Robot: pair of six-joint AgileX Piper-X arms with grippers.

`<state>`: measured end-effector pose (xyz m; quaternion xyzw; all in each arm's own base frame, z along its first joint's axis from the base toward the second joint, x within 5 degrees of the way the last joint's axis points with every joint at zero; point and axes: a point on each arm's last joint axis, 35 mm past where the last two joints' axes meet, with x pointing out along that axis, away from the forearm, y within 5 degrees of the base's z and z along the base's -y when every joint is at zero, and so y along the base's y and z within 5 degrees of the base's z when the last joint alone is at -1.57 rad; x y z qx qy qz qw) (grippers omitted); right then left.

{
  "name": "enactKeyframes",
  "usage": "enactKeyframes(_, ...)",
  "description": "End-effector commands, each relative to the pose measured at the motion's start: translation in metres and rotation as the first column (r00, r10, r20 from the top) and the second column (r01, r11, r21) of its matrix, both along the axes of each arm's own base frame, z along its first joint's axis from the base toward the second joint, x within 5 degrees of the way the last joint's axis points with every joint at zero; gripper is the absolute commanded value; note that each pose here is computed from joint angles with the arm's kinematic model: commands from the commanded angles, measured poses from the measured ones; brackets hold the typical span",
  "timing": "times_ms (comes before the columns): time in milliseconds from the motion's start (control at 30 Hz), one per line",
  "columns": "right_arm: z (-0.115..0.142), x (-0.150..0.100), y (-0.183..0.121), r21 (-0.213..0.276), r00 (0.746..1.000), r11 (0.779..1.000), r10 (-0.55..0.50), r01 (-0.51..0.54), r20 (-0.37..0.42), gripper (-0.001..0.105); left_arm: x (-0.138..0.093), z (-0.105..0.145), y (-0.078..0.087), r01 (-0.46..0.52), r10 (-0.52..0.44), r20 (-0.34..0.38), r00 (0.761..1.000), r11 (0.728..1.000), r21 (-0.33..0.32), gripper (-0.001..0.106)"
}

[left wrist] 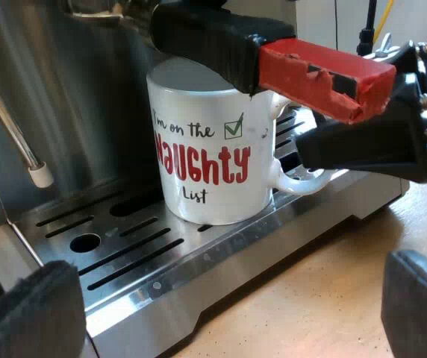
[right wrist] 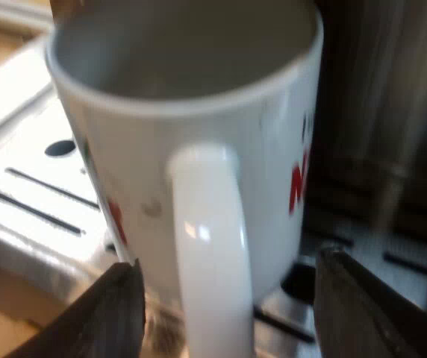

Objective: Place mug into machine

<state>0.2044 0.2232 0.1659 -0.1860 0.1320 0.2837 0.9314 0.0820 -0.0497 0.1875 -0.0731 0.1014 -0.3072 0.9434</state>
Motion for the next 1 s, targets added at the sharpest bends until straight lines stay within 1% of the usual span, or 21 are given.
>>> enactKeyframes(33, -0.001, 0.003, 0.005, 0.024, 0.998, 1.000, 0.011, -0.012, 0.055, 0.052, 0.001, -0.009, -0.001, 0.013, -0.013, -0.021, 1.000, 1.000, 0.008, 0.081)
enactKeyframes(167, -0.005, 0.010, 0.014, 0.033, 0.998, 0.999, 0.029, -0.031, 0.054, 0.052, 0.001, -0.009, -0.001, 0.013, -0.013, -0.021, 1.000, 1.000, 0.008, 0.081)
enactKeyframes(333, -0.003, 0.025, 0.031, 0.048, 0.997, 0.998, 0.025, -0.028, 0.070, 0.052, 0.001, -0.009, -0.001, 0.013, -0.013, -0.021, 1.000, 1.000, 0.008, 0.081)
enactKeyframes(533, -0.005, 0.038, 0.046, 0.054, 0.997, 0.998, 0.025, -0.029, 0.075, 0.052, 0.000, -0.009, -0.001, 0.021, -0.021, -0.022, 1.000, 1.000, 0.007, 0.081)
enactKeyframes(700, -0.008, 0.043, 0.052, 0.053, 0.997, 0.998, 0.025, -0.029, 0.074, 0.052, 0.000, -0.009, -0.001, 0.021, -0.021, -0.022, 1.000, 1.000, 0.007, 0.081)
enactKeyframes(867, -0.006, 0.043, 0.052, 0.057, 0.997, 0.998, 0.021, -0.025, 0.079, 0.052, 0.000, -0.009, -0.001, 0.021, -0.021, -0.022, 1.000, 1.000, 0.007, 0.081)
enactKeyframes(900, -0.004, 0.042, 0.052, 0.053, 0.997, 0.998, 0.016, -0.020, 0.079, 0.052, 0.000, -0.009, -0.001, 0.021, -0.021, -0.022, 1.000, 1.000, 0.007, 0.081)
enactKeyframes(1000, 0.003, 0.035, 0.052, 0.014, 0.996, 0.999, -0.038, 0.037, 0.078, 0.052, 0.000, -0.006, -0.001, 0.021, -0.021, -0.015, 1.000, 1.000, 0.003, 0.081)
